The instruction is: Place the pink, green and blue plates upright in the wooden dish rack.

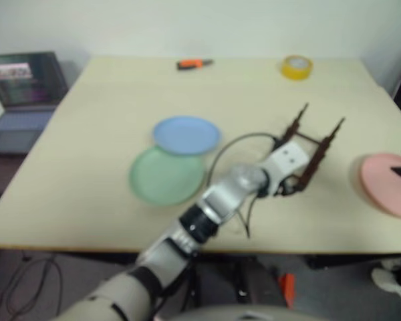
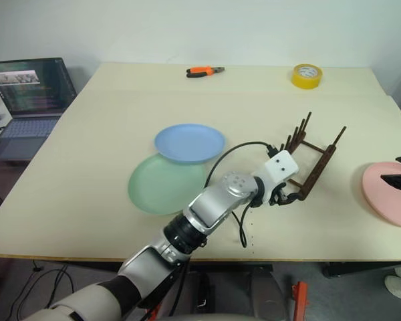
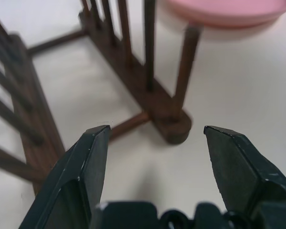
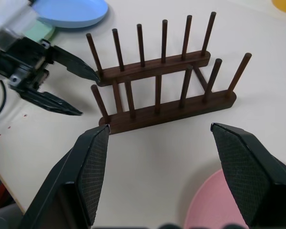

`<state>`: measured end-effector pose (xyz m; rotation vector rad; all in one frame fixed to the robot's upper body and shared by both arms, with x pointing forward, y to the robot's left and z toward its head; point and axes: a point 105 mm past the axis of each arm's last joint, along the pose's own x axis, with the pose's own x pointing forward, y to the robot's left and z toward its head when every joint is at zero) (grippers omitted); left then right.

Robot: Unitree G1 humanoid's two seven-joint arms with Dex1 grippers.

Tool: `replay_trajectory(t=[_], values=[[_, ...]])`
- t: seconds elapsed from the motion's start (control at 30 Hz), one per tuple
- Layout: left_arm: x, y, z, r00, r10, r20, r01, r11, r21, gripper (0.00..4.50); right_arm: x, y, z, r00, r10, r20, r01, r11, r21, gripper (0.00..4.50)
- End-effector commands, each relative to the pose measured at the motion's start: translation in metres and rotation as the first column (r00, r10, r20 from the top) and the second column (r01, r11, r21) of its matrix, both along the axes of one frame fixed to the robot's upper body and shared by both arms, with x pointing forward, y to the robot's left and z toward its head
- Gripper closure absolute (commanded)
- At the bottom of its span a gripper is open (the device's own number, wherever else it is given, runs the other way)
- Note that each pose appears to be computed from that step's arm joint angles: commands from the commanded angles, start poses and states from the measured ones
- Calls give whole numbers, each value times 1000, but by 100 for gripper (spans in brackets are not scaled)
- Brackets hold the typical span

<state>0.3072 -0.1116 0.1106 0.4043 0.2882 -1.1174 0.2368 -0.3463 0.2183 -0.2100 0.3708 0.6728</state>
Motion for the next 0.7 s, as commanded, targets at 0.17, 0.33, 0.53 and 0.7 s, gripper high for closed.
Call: replay_trajectory(t=[0.17, 0.33, 0.53, 0.7], values=[[-15, -36, 4, 1000, -20, -17, 20, 999, -51, 104, -10, 6, 16, 999, 5, 34, -5, 1000, -15, 81], [-19, -47, 0, 998, -43, -38, 41, 997, -59, 104, -14, 8, 13, 1000, -2, 28, 2, 1000, -10, 81], [-22, -54, 8, 996, -86, -22, 84, 992, -91, 104, -14, 10, 11, 999, -12, 35, 12, 1000, -2, 81], [-21, -55, 7, 996, -91, -16, 89, 992, -91, 104, -12, 11, 11, 999, -16, 42, 15, 1000, 1, 81]])
